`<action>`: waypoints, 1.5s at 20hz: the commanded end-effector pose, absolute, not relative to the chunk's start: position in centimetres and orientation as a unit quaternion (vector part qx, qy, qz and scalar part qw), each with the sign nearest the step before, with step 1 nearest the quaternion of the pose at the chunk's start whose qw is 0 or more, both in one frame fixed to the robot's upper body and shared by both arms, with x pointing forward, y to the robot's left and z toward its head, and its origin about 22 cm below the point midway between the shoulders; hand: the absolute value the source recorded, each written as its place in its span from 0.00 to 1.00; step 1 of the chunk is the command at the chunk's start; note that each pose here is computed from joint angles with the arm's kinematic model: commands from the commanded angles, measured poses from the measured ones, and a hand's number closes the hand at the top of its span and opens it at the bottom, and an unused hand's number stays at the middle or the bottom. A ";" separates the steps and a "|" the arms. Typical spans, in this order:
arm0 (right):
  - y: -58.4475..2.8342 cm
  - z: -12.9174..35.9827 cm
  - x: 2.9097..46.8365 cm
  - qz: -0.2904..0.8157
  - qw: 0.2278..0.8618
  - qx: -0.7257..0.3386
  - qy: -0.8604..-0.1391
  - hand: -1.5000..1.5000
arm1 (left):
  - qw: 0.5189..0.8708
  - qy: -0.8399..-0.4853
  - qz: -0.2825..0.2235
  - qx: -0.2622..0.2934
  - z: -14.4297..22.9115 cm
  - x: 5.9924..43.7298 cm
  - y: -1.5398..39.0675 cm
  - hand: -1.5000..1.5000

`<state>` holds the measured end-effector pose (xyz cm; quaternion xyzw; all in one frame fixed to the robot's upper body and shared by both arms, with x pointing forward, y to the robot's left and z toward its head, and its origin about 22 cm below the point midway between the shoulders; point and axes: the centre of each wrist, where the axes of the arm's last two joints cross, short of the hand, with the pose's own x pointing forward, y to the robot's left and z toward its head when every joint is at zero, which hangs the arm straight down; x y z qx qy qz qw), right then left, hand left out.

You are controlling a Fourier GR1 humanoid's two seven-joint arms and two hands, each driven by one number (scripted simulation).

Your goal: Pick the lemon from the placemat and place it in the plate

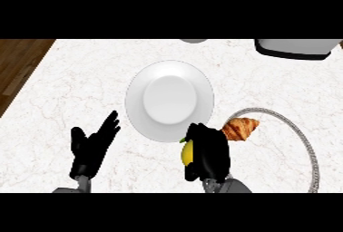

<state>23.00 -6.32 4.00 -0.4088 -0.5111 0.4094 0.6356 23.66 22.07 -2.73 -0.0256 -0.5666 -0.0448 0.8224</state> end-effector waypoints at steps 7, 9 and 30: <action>-0.5 9.7 22.7 0.259 0.543 -0.455 -0.656 1.00 | 0.823 -0.563 -0.062 -0.040 -2.5 24.6 20.7 0.50; -0.4 10.2 23.2 0.225 0.541 -0.466 -0.662 1.00 | 0.828 -0.556 -0.060 -0.040 -2.8 24.3 20.9 0.50; -2.5 9.6 29.0 0.001 0.514 -0.536 -0.670 1.00 | 0.824 -0.564 -0.043 -0.025 -2.5 24.9 21.3 0.50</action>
